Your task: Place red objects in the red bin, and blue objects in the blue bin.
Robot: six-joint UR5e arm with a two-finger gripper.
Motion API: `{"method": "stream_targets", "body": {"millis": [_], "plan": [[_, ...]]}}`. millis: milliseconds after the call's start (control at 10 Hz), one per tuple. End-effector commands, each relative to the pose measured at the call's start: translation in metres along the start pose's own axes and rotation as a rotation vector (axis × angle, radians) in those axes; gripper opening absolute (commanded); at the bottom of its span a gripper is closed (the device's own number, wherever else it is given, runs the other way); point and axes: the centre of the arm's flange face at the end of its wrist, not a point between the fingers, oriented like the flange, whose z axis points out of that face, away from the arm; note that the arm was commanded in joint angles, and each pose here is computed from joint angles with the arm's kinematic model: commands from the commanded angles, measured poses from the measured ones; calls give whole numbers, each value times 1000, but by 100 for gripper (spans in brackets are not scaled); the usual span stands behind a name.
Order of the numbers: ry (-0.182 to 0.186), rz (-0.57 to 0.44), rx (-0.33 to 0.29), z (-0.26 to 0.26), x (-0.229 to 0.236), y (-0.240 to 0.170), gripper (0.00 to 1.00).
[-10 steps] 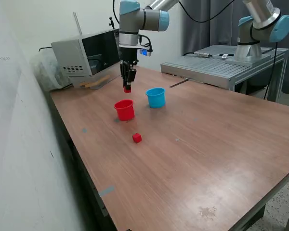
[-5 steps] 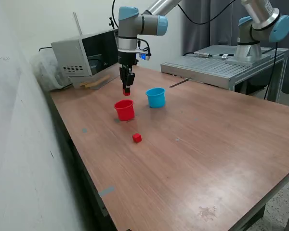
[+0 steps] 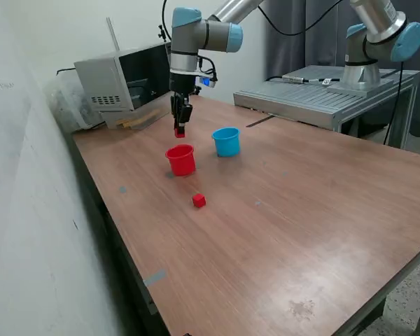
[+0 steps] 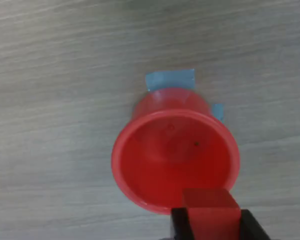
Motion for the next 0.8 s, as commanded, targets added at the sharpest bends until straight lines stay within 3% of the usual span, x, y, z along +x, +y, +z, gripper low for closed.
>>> {"method": "stream_targets", "body": {"millis": [0,100,700], "plan": [[-4,8,-9,0,-6,1,0],[-5,11,-9,0,-8,1,100],[-14,18,2,-3,-17,-2,100]]}}
